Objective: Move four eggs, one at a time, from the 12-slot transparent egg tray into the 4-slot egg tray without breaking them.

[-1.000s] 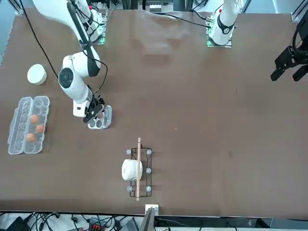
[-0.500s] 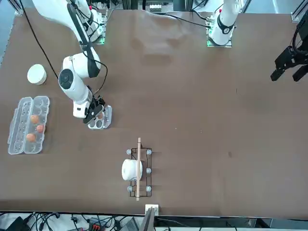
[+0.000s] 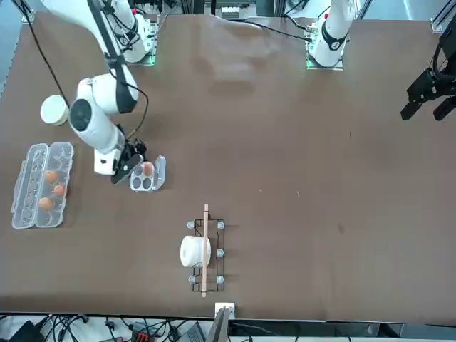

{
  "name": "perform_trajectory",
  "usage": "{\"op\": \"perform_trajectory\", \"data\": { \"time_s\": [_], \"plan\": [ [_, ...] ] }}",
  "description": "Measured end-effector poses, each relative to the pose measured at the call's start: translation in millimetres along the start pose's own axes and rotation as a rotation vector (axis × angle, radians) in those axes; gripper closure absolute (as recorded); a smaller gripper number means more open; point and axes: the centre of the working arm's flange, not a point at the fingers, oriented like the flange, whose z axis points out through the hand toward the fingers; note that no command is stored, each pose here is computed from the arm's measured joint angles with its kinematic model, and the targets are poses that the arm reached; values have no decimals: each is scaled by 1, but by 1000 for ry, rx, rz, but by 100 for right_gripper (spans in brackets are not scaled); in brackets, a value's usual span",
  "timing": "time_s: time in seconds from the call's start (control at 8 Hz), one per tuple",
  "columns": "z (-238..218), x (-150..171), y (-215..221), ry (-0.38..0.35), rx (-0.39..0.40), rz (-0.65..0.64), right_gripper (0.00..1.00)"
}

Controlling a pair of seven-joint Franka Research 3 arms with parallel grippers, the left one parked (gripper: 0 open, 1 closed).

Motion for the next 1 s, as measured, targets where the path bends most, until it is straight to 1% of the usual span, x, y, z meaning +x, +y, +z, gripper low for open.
{"op": "perform_trajectory", "data": {
  "time_s": [0.25, 0.38, 0.62, 0.75, 1.0],
  "plan": [
    [-23, -39, 63, 0, -3, -115, 0],
    [-26, -61, 93, -3, -15, -189, 0],
    [-20, -100, 144, -35, -36, -335, 0],
    [-17, -116, 169, -39, -53, -400, 0],
    [-9, -128, 208, -35, -105, -563, 0]
  ]
}}
